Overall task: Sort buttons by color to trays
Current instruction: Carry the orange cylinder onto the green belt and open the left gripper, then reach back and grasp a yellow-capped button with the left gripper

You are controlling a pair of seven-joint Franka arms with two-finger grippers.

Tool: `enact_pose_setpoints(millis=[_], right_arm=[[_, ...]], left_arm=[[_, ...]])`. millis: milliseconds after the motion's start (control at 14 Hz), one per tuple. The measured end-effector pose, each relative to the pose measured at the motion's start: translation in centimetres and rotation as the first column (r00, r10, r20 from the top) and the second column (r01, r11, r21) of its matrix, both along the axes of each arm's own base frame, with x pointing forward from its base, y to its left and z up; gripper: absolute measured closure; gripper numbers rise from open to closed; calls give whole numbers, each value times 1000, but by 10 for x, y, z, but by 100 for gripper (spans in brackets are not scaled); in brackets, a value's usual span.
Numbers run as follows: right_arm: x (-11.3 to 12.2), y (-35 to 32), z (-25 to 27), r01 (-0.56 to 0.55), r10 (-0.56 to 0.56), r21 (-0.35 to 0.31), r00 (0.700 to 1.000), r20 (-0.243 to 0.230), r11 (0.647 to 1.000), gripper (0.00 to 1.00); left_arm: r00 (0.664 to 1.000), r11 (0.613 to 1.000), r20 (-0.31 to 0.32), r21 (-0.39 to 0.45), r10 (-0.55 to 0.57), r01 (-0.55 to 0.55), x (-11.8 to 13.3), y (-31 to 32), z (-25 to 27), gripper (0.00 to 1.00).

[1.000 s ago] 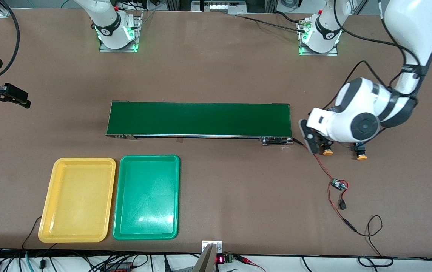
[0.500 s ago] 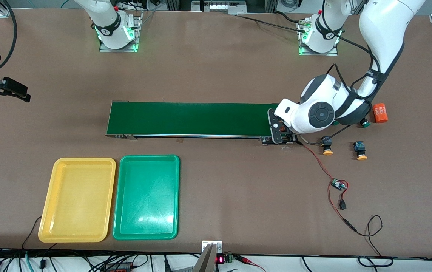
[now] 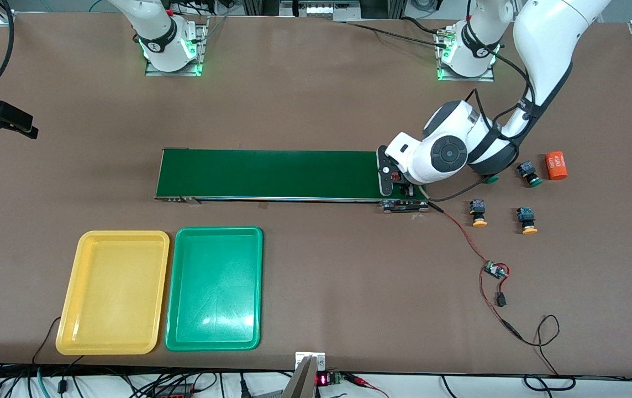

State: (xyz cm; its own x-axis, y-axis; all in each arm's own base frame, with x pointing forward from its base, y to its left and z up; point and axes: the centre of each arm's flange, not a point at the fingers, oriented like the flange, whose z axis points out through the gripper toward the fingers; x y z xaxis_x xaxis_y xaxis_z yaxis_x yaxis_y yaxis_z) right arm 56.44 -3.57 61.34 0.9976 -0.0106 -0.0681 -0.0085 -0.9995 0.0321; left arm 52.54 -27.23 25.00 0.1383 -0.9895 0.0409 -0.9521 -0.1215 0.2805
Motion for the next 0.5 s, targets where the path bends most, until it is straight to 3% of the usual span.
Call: enact_pose_setpoints(millis=[357,500], right_arm=[[1,-2,0,2,-2,-1,1000,11,1000,0],[2,-2,-1,2,-2,-1,1000,12,1000,0]], left_arm=[[1000,1000,20,14,-4,3,2,2,16,1],[1000,998,19,54,13,-14,6,9,36,0]])
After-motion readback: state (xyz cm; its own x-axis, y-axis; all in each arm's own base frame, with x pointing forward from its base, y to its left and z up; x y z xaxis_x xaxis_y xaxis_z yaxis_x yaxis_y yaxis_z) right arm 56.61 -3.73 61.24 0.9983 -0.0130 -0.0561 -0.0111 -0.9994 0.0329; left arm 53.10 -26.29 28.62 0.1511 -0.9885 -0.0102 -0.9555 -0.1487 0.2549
